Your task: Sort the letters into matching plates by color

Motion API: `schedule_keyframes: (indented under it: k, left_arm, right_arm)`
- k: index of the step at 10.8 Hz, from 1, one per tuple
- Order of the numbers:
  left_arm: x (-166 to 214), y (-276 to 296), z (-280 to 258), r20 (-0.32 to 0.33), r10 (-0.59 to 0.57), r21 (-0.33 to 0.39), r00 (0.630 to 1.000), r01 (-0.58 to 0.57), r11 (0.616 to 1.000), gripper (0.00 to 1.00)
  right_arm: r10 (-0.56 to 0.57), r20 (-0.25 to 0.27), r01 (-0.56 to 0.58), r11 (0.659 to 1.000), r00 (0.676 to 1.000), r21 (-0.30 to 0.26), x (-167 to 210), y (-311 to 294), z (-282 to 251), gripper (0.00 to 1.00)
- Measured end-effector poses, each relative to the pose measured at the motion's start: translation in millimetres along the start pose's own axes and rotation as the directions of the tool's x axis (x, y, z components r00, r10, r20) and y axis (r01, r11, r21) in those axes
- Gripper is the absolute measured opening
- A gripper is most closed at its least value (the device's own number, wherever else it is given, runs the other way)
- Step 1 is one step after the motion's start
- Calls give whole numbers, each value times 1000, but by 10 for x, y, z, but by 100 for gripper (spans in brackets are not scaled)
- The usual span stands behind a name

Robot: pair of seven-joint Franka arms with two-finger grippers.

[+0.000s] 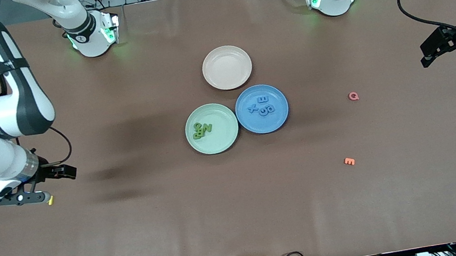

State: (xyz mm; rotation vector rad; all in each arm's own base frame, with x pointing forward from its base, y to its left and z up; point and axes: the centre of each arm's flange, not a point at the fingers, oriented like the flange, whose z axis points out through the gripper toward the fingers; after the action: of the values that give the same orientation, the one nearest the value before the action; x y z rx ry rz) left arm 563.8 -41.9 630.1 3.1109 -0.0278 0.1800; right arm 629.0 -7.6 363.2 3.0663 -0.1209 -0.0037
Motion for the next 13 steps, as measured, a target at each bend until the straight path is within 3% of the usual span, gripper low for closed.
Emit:
schedule_keyframes:
  k: [3, 10, 13]
  left_arm:
    - [0, 5, -3, -1, 1, 0, 1000, -1, 1000, 100]
    - [0, 4, -3, -1, 0, 0, 1000, 0, 1000, 100]
    - [0, 11, -5, -1, 0, 0, 1000, 0, 1000, 100]
  right_arm:
    - [14, -2, -14, 998, 1000, 56, -31, 209, -239, 100]
    - [43, 19, -44, 997, 999, 67, -376, 259, -1274, 100]
    - [45, -19, -43, 996, 999, 72, -420, 271, -1630, 100]
